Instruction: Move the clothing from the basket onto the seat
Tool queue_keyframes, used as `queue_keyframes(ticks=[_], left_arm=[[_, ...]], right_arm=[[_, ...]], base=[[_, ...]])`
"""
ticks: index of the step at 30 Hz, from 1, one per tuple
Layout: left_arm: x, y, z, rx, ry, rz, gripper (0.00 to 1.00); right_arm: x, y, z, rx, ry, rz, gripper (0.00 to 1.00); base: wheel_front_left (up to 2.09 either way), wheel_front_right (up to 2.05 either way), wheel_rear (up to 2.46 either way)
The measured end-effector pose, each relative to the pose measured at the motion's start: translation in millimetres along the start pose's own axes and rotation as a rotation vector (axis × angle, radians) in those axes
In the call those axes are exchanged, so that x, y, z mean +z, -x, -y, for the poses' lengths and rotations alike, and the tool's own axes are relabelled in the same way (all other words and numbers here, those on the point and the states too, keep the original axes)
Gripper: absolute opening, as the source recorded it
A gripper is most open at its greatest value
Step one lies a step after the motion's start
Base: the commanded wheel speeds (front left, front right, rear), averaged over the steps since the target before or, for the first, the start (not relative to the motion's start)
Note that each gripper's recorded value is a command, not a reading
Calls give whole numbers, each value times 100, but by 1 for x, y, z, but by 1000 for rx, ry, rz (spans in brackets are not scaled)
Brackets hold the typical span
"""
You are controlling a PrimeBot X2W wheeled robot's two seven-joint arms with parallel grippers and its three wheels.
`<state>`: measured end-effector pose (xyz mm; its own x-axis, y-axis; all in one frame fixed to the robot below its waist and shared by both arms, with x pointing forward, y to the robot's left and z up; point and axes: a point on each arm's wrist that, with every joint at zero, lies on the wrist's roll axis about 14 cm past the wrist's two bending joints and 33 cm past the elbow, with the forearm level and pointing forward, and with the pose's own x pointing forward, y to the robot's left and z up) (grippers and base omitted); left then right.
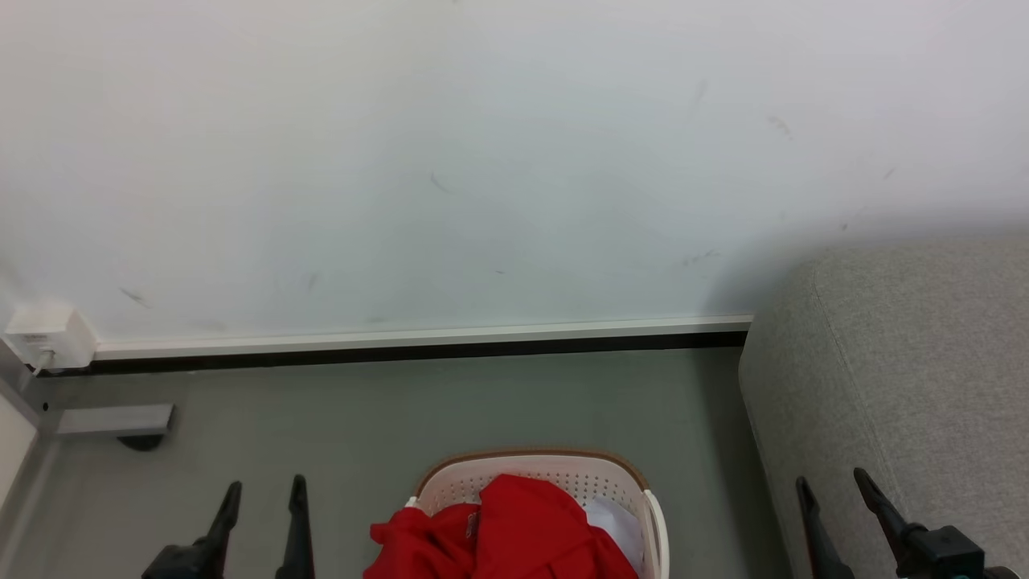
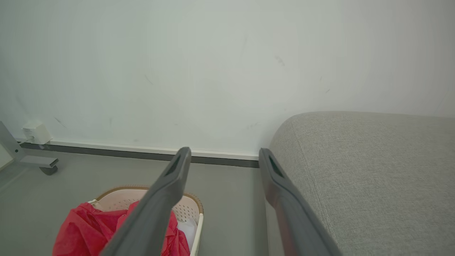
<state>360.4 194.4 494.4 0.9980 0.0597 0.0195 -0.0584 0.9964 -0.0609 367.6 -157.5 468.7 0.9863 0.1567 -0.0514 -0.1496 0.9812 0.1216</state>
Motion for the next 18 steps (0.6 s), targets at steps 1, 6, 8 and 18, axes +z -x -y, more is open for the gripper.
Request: queue_keyframes(ticks=[1, 6, 8, 18], left_arm=[[-1, 0, 0, -2, -1, -2, 100], [-3, 1, 1, -13, -26, -1, 100], [-3, 2, 1, -14, -33, 0, 100], [-5, 3, 1, -23, -70, 8, 100]], right_arm=[[-1, 0, 0, 1, 8, -4, 100], [-4, 0, -3, 10, 42, -13, 100], [-5, 0, -4, 15, 53, -14, 100], [-9, 2, -7, 22, 98, -27, 100]], base=[[0, 0, 0], [0, 0, 0], [0, 0, 0], [0, 0, 0]])
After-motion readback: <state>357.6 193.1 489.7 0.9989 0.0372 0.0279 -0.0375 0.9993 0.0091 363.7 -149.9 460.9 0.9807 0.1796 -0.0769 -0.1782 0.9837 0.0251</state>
